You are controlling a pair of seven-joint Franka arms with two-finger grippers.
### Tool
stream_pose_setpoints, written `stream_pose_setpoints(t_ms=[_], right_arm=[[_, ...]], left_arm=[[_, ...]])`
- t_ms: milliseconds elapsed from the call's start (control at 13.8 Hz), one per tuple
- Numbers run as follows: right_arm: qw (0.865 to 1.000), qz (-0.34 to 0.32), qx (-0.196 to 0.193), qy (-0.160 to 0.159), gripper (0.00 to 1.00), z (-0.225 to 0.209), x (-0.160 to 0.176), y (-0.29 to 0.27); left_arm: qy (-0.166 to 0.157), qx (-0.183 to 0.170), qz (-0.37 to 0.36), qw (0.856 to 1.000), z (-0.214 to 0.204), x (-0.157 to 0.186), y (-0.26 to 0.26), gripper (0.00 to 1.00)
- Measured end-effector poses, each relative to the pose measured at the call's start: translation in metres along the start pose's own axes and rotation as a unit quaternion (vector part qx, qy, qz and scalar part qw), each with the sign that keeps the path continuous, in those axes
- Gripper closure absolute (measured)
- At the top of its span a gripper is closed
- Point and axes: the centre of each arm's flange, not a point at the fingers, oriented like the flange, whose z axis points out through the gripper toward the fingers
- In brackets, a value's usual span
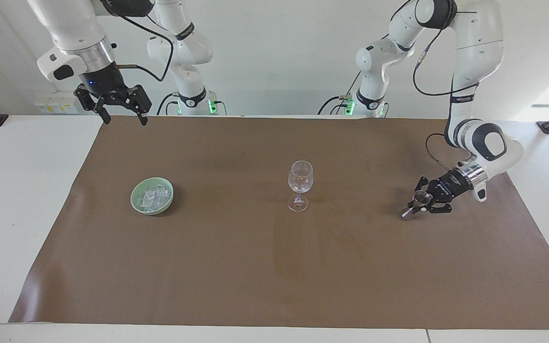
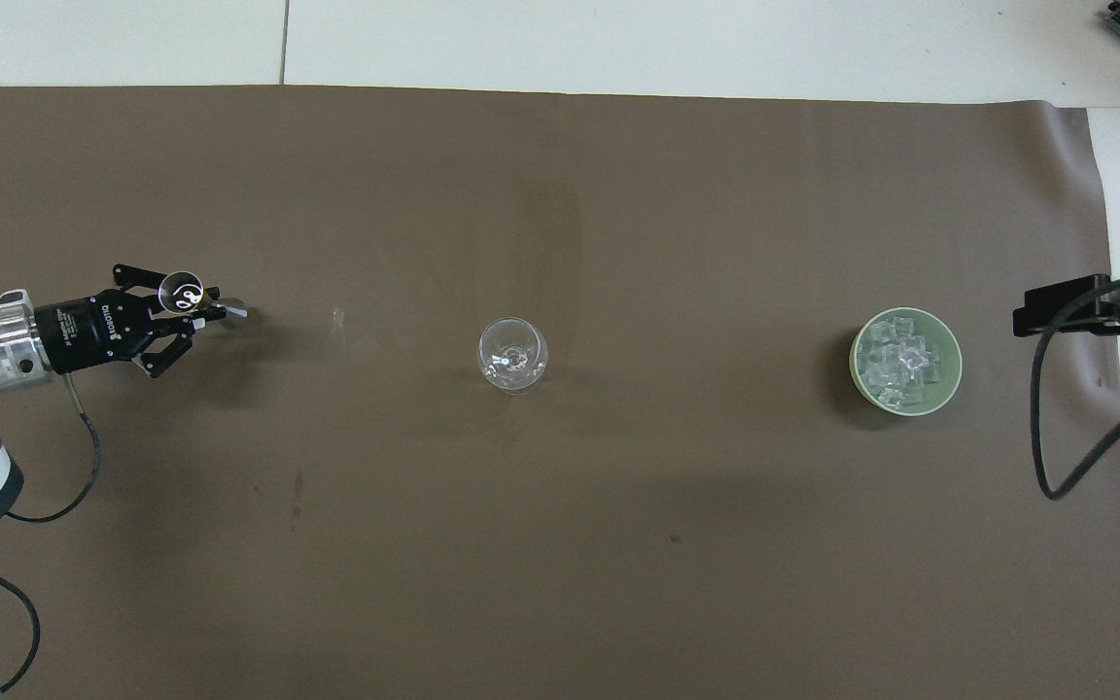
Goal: Pour wine and add ice with both arms
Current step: 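Lift the silver bottle with the left gripper toward the glass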
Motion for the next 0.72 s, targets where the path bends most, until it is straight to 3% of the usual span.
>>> stream_pose_setpoints(t_ms=[289, 723], right_arm=[[1.000, 0.000, 0.000, 0.000, 0.00, 0.000, 0.000, 0.000], [1.000, 0.000, 0.000, 0.000, 0.00, 0.000, 0.000, 0.000]], left_arm=[[-0.008, 0.001, 0.004, 1.000, -0.003, -0.019, 0.006, 0.78], [-0.014, 0.007, -0.012, 1.000, -0.003, -0.080, 0.002, 0.78]])
